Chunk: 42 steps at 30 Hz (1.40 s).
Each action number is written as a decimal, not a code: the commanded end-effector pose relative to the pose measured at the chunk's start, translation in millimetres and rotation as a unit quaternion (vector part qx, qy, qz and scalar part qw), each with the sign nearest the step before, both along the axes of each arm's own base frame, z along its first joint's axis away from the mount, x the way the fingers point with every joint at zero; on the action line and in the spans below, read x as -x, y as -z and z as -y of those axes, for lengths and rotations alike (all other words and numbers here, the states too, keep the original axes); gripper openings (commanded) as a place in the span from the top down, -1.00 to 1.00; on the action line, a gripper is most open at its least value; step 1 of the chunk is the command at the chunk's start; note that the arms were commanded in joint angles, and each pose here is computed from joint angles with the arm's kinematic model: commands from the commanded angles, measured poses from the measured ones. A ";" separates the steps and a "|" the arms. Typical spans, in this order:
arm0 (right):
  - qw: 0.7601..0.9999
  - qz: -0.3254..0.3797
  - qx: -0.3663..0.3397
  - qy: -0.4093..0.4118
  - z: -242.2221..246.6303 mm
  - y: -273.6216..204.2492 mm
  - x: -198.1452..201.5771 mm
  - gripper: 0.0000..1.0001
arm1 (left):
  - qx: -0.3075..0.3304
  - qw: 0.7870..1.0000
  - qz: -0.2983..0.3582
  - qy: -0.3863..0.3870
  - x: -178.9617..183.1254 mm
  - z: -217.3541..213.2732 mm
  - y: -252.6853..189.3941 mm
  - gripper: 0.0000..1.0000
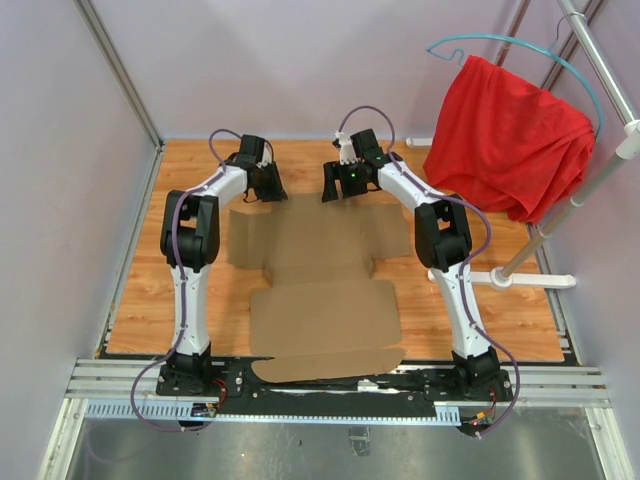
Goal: Fold the paper box
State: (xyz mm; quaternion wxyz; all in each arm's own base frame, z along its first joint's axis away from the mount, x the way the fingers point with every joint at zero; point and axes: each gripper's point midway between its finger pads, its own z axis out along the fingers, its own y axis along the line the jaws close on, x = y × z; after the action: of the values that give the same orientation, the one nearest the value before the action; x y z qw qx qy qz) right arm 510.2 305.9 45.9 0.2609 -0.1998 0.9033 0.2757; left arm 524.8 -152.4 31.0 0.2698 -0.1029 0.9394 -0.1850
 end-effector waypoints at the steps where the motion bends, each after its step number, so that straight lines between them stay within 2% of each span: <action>1: 0.999 -0.029 0.026 0.012 9.2 9.4 13.5 -0.53 | -0.033 0.999 -0.031 -0.009 10.8 -10.9 18.5 0.38; 8: 0.999 0.017 0.023 0.033 22.6 -40.0 5.1 -0.53 | -0.036 0.998 0.045 -0.031 7.0 -20.0 -52.5 0.37; 14: 0.994 0.040 0.063 0.080 58.3 -70.8 -0.7 -0.56 | -0.064 0.993 0.072 -0.061 16.1 -38.7 -87.8 0.28; 23: 0.987 0.025 0.113 0.110 89.5 -63.9 -7.2 -0.57 | -0.082 0.991 0.051 -0.087 27.5 -61.7 -75.9 0.27; 30: 0.986 0.026 0.117 0.114 88.8 -60.4 -16.0 -0.54 | -0.088 0.991 0.050 -0.089 22.8 -65.4 -74.4 0.29; 38: 0.985 0.016 0.127 0.118 87.6 -42.7 -23.8 -0.44 | -0.087 0.992 0.039 -0.078 13.6 -61.1 -65.8 0.31; 42: 0.986 0.010 0.122 0.113 83.9 -34.7 -25.3 -0.28 | -0.089 0.993 0.028 -0.076 11.9 -60.6 -54.7 0.32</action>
State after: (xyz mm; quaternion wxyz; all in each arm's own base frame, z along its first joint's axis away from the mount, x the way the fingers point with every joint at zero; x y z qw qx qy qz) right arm 531.8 225.5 87.0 0.2794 -0.1318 0.9415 0.1349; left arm 508.5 -90.2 89.9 0.3242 -0.1523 0.9300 -0.0828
